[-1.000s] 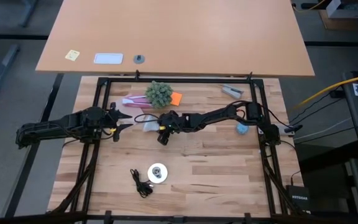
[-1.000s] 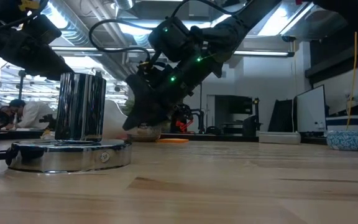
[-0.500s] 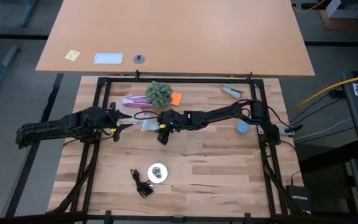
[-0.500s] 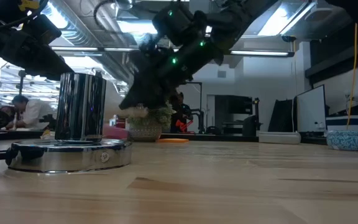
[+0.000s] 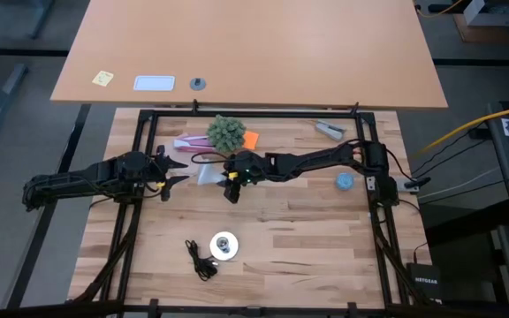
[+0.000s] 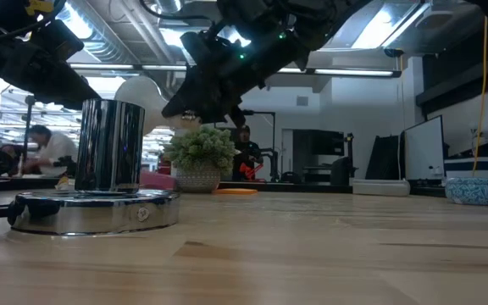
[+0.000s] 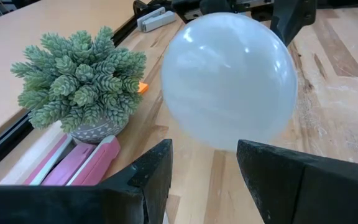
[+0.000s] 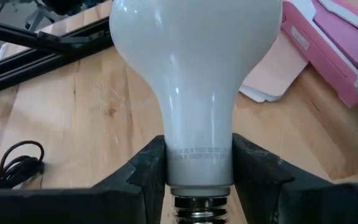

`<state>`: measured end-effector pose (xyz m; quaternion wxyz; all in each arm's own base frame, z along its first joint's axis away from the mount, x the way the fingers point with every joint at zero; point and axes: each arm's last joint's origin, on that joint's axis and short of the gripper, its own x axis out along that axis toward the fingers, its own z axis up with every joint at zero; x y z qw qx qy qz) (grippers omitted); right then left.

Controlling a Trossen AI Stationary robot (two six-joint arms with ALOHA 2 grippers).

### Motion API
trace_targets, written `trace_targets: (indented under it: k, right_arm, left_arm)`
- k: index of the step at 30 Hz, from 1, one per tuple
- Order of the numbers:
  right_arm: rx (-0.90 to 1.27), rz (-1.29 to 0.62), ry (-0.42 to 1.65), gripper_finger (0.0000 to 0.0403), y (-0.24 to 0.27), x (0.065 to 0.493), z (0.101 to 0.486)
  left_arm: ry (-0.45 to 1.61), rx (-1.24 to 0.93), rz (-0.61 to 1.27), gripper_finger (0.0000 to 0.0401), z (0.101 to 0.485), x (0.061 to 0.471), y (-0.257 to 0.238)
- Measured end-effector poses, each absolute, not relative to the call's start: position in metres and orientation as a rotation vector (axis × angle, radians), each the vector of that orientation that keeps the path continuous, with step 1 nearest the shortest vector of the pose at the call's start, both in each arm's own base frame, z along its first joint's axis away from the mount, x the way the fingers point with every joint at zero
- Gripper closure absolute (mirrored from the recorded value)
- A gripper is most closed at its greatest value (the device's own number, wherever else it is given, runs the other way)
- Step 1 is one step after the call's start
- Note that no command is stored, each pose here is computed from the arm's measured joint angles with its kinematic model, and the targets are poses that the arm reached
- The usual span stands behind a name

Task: Screw lightbulb
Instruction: Insert the lightbulb into the lamp

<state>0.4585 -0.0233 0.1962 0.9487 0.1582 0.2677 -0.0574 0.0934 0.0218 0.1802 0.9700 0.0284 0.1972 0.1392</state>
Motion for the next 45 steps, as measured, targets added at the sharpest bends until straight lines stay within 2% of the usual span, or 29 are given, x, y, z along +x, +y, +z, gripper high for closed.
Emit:
trace_targets:
  k: [16,24,34,45]
  right_arm:
    - [0.330,-0.087,0.545,0.0247,-0.022,0.459,0.197]
    - [0.363,0.033,0.536,0.0247,-0.019,0.460,0.200]
    - [0.412,0.293,0.379,0.0246,-0.013,0.466,0.218]
    - [0.411,0.321,0.364,0.0246,-0.012,0.466,0.220]
  left_arm:
    - [0.398,0.057,0.281,0.0231,0.180,0.093,0.022]
    - [0.398,0.057,0.281,0.0231,0.180,0.093,0.022]
    - [0.398,0.057,0.281,0.0231,0.180,0.093,0.022]
    - [0.398,0.057,0.281,0.0231,0.180,0.093,0.022]
